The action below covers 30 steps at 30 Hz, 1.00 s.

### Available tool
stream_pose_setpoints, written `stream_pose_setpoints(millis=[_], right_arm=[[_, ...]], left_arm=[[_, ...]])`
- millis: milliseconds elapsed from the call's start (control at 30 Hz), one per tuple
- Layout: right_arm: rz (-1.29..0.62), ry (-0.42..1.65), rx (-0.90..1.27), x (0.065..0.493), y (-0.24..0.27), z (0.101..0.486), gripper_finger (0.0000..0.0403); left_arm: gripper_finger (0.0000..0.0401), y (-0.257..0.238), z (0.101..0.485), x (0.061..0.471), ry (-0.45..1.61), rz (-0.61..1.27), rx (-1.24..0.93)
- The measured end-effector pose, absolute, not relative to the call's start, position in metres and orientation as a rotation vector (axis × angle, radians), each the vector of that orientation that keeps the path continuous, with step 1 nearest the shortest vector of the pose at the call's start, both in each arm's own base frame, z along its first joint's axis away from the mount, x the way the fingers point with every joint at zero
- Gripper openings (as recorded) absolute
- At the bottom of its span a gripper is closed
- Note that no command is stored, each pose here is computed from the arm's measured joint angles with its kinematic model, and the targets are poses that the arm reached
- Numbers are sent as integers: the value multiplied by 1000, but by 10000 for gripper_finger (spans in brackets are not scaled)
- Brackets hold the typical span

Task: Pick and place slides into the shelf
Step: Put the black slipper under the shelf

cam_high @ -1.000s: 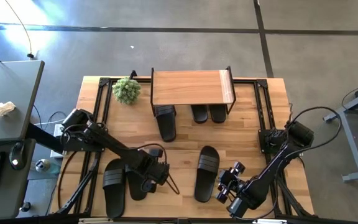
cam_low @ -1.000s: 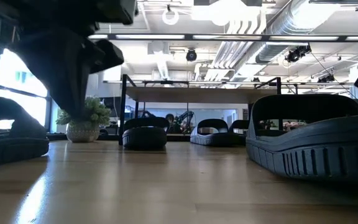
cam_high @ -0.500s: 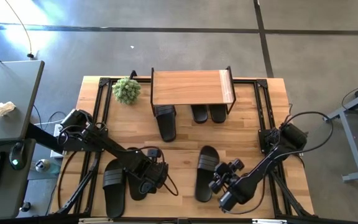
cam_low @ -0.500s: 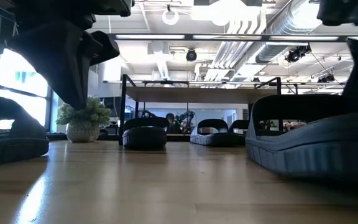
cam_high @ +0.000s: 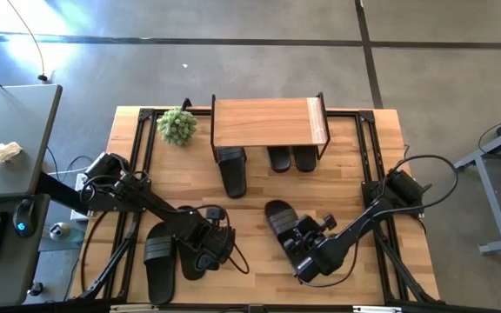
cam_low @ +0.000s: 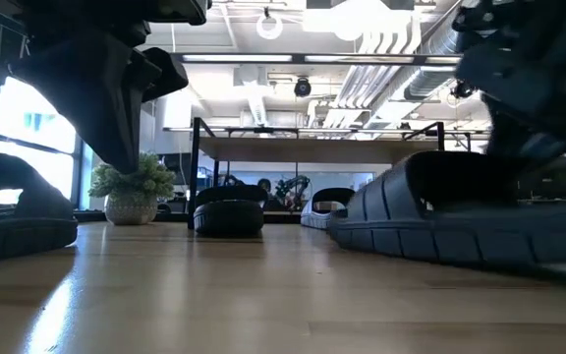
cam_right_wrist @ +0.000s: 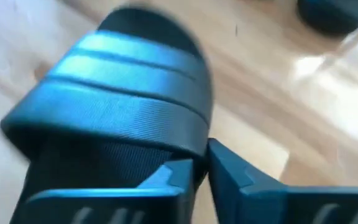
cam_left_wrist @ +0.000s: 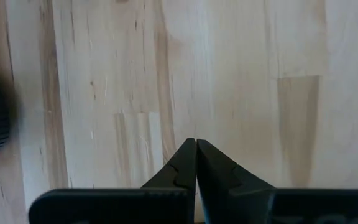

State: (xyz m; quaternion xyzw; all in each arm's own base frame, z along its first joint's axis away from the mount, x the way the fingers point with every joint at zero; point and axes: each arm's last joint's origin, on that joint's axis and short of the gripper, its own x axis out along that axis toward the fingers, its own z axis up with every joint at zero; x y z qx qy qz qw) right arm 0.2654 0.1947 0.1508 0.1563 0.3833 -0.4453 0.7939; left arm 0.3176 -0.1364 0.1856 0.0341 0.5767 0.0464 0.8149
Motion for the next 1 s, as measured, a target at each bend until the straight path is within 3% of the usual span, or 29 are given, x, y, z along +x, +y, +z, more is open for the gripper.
stream_pose_setpoints(millis=[667, 1000], right_arm=[[-1178, 679, 367, 309, 119, 153, 1], [-1101, 707, 416, 345, 81, 152, 1]], left_arm=[[1, -133, 183, 309, 1315, 169, 60], [2, -132, 183, 308, 1320, 180, 72]])
